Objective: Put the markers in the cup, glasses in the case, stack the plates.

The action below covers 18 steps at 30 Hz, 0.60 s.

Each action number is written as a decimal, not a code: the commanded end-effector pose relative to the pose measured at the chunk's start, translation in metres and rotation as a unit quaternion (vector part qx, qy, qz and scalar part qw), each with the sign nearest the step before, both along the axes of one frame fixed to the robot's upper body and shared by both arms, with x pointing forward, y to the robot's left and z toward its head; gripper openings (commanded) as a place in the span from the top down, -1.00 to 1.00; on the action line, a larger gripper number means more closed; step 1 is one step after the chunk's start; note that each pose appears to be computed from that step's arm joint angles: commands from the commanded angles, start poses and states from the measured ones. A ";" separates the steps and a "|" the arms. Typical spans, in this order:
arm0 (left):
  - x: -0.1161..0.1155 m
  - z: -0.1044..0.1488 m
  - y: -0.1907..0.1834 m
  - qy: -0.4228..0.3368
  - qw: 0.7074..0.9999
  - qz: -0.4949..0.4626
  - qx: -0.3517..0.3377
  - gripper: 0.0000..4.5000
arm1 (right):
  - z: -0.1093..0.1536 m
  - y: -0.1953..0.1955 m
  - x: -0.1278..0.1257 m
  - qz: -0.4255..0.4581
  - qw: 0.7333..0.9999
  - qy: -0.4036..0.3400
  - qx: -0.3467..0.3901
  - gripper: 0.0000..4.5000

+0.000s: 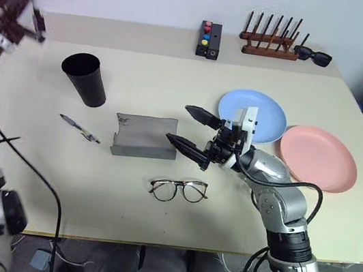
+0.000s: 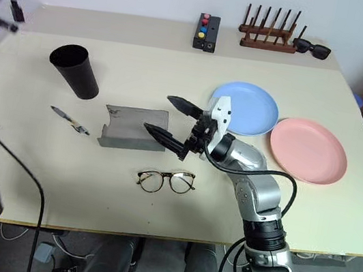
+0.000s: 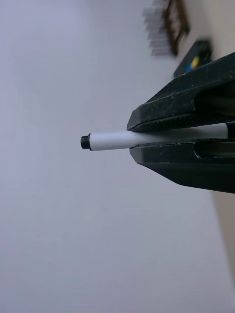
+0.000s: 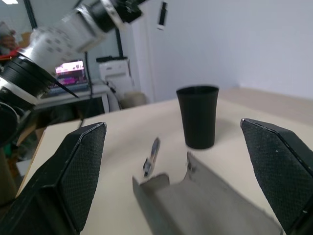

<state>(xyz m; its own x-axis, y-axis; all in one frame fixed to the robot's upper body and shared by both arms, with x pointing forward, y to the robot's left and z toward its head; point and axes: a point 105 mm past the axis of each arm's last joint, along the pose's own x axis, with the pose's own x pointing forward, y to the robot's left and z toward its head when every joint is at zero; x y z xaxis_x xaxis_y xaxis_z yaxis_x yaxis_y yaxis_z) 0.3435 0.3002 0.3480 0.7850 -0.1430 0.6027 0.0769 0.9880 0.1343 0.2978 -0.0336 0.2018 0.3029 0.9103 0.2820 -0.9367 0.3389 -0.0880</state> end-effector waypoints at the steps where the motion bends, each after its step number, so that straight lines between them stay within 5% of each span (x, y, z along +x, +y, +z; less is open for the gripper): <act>1: 0.011 -0.003 0.007 -0.021 0.998 0.054 0.007 0.99 | 0.014 0.007 0.000 -0.005 0.999 -0.032 0.020 -1.00; 18: 0.063 -0.062 -0.013 0.024 0.999 0.037 -0.027 0.99 | 0.011 0.010 -0.005 -0.007 0.999 -0.030 0.023 -1.00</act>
